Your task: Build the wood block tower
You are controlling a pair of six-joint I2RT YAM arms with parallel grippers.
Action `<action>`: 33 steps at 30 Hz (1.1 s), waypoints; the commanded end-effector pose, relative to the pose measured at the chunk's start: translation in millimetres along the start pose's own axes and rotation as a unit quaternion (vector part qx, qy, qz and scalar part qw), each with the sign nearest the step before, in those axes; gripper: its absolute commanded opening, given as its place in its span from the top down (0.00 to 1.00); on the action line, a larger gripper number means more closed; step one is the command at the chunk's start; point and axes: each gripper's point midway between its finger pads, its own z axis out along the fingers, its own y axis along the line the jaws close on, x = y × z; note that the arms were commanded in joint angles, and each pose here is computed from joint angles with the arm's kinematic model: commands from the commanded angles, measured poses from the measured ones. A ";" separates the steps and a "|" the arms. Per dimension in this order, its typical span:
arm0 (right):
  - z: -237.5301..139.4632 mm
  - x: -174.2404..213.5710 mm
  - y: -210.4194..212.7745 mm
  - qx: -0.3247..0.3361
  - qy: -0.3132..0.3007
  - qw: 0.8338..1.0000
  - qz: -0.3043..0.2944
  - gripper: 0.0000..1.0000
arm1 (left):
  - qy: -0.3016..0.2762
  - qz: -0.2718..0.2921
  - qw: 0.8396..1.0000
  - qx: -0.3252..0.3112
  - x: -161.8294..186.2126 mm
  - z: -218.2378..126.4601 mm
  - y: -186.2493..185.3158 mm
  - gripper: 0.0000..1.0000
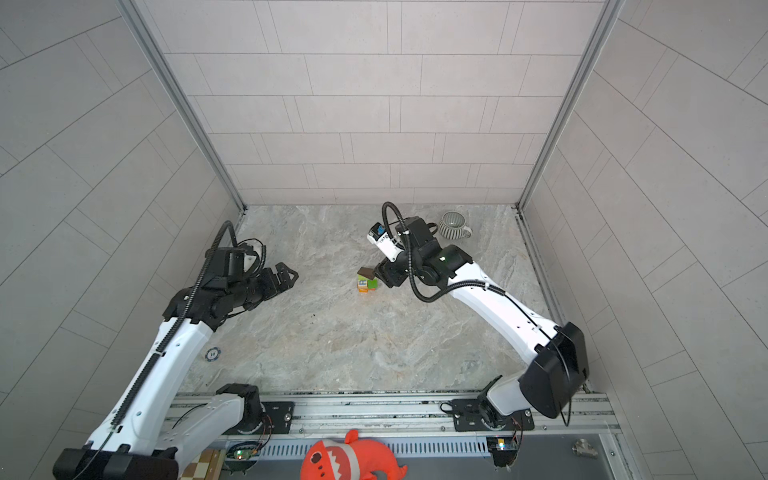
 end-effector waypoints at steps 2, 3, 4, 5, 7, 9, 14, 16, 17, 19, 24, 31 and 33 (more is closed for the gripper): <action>-30.1 14.9 -12.7 0.057 -0.047 0.995 0.062 0.25 | 0.010 0.014 1.000 -0.023 13.6 -0.2 -4.5 0.00; -36.5 23.8 -16.6 0.073 -0.051 0.993 0.076 0.24 | 0.012 0.022 0.999 -0.026 16.4 1.3 -6.8 0.00; -41.3 31.5 -19.8 0.085 -0.054 0.991 0.088 0.23 | 0.014 0.028 0.999 -0.029 18.8 2.2 -8.7 0.00; -45.5 41.4 -22.7 0.099 -0.057 0.988 0.101 0.21 | 0.015 0.034 0.999 -0.031 20.9 3.6 -11.0 0.00; -53.5 57.6 -30.3 0.127 -0.066 0.982 0.121 0.18 | 0.013 0.049 0.998 -0.041 22.8 6.3 -14.3 0.00; -61.4 78.1 -42.7 0.171 -0.068 0.972 0.143 0.08 | 0.009 0.072 0.996 -0.048 23.6 12.0 -19.6 0.00; -81.6 124.4 -79.8 0.307 -0.078 0.932 0.177 0.00 | 0.013 0.113 0.989 -0.100 18.7 38.0 -10.9 0.00; -90.7 142.5 -91.4 0.355 -0.087 0.911 0.193 0.00 | -0.006 0.131 0.984 -0.120 6.4 43.6 -8.7 0.00; -97.0 148.8 -96.8 0.377 -0.096 0.899 0.202 0.00 | -0.027 0.137 0.982 -0.131 -2.5 45.7 -6.7 0.00; -107.1 162.2 -104.8 0.414 -0.106 0.879 0.213 0.00 | -0.073 0.140 0.975 -0.159 -16.7 51.7 4.1 0.00; -133.6 190.6 -129.2 0.511 -0.115 0.818 0.239 0.00 | -0.117 0.117 0.966 -0.198 -40.1 60.5 43.7 0.00; -133.7 209.8 -163.8 0.556 -0.083 0.785 0.261 0.00 | -0.120 0.165 0.935 -0.291 -54.7 71.4 108.0 0.00; -135.3 211.8 -174.2 0.571 -0.075 0.777 0.255 0.00 | -0.130 0.144 0.934 -0.299 -60.6 72.7 131.2 0.00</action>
